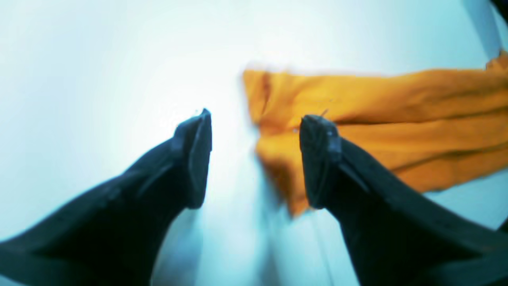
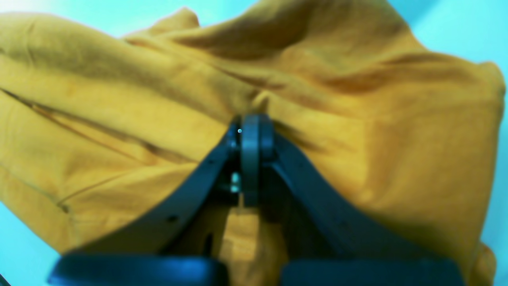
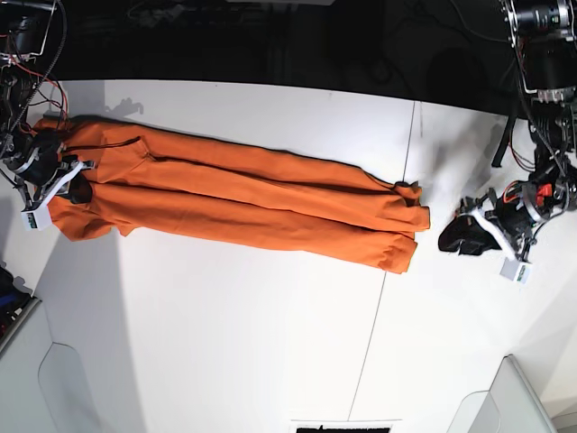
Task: Layout the t-shirt on the table in an organized manner, then fold the t-shirt properly
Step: 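Grasp the strip end with the left gripper, then fold the strip end with the left gripper toward the right gripper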
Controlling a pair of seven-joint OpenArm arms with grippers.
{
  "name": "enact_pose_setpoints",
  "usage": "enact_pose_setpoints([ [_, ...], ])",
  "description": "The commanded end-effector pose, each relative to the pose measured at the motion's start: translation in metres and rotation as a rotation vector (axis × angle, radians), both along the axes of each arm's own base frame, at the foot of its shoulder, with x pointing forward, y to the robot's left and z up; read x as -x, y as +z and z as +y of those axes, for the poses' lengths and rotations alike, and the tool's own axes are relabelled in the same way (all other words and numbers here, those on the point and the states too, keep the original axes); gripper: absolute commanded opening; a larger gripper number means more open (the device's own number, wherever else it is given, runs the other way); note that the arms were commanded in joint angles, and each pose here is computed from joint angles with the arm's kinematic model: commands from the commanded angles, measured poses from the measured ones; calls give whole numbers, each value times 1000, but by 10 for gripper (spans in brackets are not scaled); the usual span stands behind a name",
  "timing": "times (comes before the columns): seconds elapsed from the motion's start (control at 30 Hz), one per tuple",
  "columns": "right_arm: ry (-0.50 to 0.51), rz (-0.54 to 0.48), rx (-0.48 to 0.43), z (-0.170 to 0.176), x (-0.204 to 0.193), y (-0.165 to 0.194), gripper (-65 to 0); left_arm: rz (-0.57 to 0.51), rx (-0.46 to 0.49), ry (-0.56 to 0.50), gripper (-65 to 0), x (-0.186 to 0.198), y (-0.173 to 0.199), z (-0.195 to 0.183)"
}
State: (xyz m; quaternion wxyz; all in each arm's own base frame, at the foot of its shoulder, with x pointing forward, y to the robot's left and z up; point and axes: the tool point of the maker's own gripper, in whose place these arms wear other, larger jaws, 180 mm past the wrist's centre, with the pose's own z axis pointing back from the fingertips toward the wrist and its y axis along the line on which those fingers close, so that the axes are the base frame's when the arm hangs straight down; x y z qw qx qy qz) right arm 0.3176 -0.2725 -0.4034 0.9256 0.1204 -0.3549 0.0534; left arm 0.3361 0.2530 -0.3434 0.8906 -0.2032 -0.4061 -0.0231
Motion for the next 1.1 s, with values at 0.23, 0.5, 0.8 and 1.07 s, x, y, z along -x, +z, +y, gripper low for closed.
enact_pose_setpoints([
  [0.23,-8,-44,7,-7,-11,15,-650,-7,246,170,-213,38,-23,-13],
  [0.5,-6,-34,8,-7,-9,14,-650,-19,252,113,-213,16,-38,-75],
  [0.8,1,5,5,-6,-4,10,-650,6,221,158,-213,-34,-48,-77],
  [1.07,-2,-6,-33,-1,-5,12,-650,-45,151,147,-214,-64,-29,-72],
])
